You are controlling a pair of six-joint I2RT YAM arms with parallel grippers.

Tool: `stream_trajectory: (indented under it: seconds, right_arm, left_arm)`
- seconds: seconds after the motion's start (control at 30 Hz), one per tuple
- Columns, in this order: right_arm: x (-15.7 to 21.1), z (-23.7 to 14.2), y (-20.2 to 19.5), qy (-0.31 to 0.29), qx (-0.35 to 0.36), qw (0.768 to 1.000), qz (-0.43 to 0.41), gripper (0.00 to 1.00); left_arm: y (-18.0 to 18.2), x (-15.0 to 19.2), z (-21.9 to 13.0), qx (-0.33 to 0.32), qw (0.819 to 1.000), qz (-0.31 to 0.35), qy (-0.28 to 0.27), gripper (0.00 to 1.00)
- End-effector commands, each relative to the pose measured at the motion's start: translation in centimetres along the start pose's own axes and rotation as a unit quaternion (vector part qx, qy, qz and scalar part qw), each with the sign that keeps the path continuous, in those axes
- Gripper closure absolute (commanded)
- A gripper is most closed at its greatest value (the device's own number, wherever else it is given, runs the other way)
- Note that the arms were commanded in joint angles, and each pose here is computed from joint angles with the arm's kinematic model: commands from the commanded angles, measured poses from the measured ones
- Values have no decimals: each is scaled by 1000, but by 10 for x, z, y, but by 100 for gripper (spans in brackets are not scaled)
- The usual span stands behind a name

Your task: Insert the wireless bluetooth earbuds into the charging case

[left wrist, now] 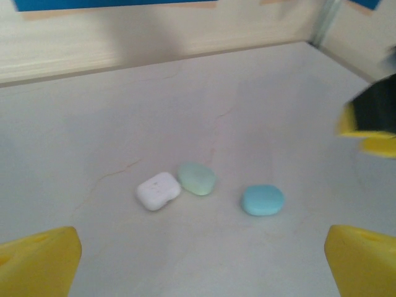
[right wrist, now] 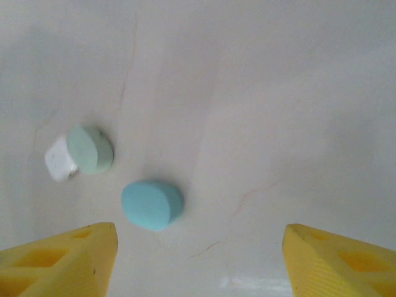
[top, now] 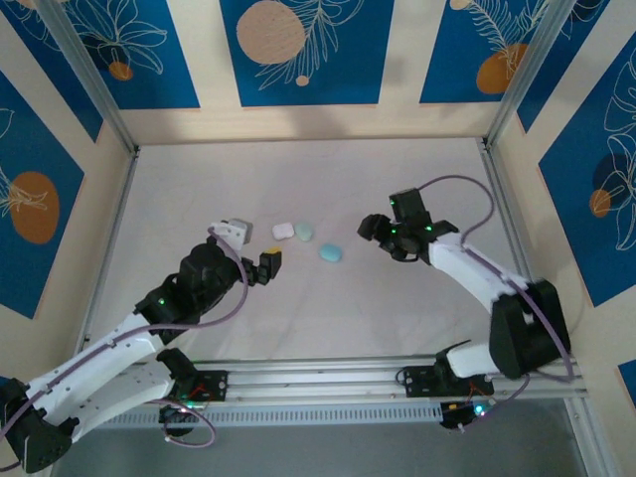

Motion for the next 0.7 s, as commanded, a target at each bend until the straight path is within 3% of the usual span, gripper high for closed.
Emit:
stream_trajectory:
  seconds: [0.0, 0.1, 0.17, 0.3, 0.43, 0.53, 0.67]
  right_arm:
    - [-17, -37, -31, -132, 149, 975, -97, 29]
    - [-27, -44, -47, -222, 178, 942, -176, 27]
    - [-27, -33, -62, -236, 175, 931, -215, 27]
    - [-24, -10, -90, -225, 158, 930, -244, 28]
    - [-26, 8, -109, -246, 83, 936, -240, 29]
    - [-26, 17, -109, -240, 40, 934, -260, 32]
    - [-30, 17, -111, -276, -8, 928, -251, 32]
  left_arm:
    - [29, 4, 4, -86, 996, -9, -5, 0]
    - [56, 11, 10, -126, 992, -21, -1, 0]
    - [76, 15, 12, -156, 987, -28, 5, 0]
    - [107, 21, 15, -218, 976, -15, 21, 0]
    - [122, 38, 29, -260, 964, 15, 44, 0]
    - [131, 43, 29, -304, 952, 14, 32, 0]
    - [140, 50, 31, -323, 946, 26, 6, 0]
Point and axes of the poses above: each hand's point on the last joint's axis, 136 mm out from that joint toward the fingers, its own z axis out along the fingers, its own y axis along the line the jaws close on, x = y × z, the point moved 8 cm from there along -z, back along the fingers, and after that the axes turned 6 degrees about -z, right-handed, at the moved point
